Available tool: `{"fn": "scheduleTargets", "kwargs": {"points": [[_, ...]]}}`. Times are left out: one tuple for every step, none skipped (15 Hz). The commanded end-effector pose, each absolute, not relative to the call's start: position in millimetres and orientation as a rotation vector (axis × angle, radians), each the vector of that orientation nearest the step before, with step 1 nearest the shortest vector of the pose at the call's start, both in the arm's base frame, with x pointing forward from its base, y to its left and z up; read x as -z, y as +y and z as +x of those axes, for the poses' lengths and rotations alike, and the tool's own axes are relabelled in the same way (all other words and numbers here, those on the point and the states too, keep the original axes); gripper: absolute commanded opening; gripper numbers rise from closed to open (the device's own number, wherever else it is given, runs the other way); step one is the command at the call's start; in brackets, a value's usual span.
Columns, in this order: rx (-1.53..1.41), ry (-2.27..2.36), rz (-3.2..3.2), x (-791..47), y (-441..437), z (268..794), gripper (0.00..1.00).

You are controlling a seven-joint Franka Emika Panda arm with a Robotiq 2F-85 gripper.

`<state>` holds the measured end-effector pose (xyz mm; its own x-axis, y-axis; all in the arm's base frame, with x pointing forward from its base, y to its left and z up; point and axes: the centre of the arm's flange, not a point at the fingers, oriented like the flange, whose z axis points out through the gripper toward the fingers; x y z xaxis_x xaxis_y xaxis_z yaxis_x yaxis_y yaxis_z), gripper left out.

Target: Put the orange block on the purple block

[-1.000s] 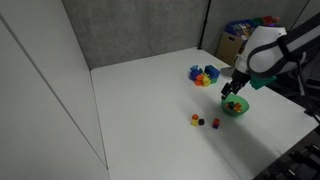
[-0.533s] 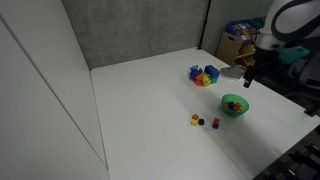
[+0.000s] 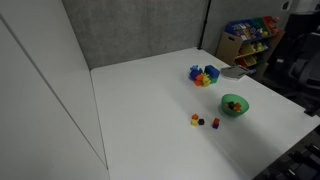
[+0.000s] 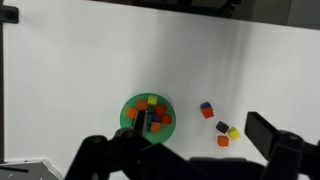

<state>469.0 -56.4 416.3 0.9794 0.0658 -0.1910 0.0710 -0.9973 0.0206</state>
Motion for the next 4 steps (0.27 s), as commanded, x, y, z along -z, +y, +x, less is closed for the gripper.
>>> {"fn": "scheduleTargets", "kwargs": {"points": [[0.293,0.113,3.087,-425.2,-56.1,465.0,1.0],[0.283,0.114,3.084,-431.2,-55.4,462.7,1.0],[0.282,0.116,3.084,-431.3,-55.0,462.4,1.0],[0.29,0.116,3.084,-428.9,-54.9,462.6,1.0]]}}
